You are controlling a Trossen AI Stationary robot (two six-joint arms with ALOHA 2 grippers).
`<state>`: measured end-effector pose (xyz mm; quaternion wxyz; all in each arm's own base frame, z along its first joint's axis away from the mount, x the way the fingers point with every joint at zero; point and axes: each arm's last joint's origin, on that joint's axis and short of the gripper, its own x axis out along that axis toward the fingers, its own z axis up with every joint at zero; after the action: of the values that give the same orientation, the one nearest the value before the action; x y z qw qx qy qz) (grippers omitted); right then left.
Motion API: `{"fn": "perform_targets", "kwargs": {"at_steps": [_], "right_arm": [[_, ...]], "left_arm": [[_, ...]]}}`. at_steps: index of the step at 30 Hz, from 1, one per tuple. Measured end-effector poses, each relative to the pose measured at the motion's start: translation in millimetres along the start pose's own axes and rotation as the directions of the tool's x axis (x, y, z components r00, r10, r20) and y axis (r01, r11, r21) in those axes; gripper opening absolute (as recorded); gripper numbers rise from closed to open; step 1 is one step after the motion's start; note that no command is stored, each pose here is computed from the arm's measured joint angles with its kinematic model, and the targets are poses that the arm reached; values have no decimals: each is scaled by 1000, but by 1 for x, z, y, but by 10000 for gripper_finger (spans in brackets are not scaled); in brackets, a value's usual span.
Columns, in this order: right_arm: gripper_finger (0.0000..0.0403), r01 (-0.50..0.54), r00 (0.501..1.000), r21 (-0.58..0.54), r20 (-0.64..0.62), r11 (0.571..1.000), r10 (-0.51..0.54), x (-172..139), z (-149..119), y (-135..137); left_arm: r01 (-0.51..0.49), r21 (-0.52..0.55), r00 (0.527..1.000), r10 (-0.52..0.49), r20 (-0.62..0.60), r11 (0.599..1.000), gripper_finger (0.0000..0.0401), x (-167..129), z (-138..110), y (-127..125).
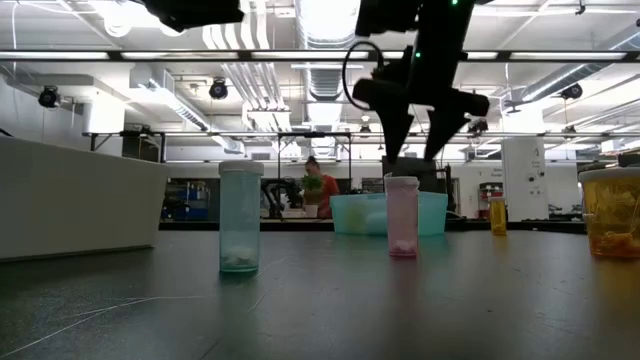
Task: Pick and place medicine bottles into bin by pill shape (circle, oval)
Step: Put the top orange capsule bottle into the blue bin
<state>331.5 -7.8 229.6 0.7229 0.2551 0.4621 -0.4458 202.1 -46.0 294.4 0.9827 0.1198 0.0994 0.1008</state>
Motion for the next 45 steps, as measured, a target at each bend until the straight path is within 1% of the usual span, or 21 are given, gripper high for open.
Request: {"fn": "perform_targets", "kwargs": {"at_steps": [3, 6, 10, 13, 24, 31, 35, 42, 45], "right_arm": [[314, 56, 998, 47, -35, 997, -55, 7, -4, 0], [315, 38, 999, 83, -22, 996, -37, 12, -3, 6], [315, 11, 1000, 97, -3, 995, -11, 18, -3, 12], [315, 40, 999, 107, 22, 993, -42, 24, -1, 12], [301, 90, 996, 103, 13, 991, -91, 47, -1, 14], [290, 95, 995, 94, 8, 991, -96, 64, -5, 21], [272, 97, 995, 98, 7, 990, -98, 67, -6, 22], [211, 91, 996, 107, 6, 990, -92, 65, -6, 22], [195, 80, 997, 100, -12, 992, -79, 65, -6, 22]], "left_arm": [[5, -11, 1000, -5, 26, 1000, 206, -10, -5, 3], [6, -19, 999, -6, 40, 1000, 206, -18, -9, 6], [7, -41, 997, -4, 80, 999, 206, -25, -12, 8], [8, -47, 996, -3, 92, 999, 206, -29, -14, 10], [7, -50, 995, -2, 99, 999, 206, -29, -14, 10], [7, -45, 995, -2, 99, 999, 206, -29, -13, 10], [5, -49, 994, 0, 109, 999, 206, -29, -12, 10], [3, -43, 993, 2, 115, 999, 206, -29, -12, 10], [2, -43, 993, 3, 115, 999, 206, -28, -12, 10]]}}
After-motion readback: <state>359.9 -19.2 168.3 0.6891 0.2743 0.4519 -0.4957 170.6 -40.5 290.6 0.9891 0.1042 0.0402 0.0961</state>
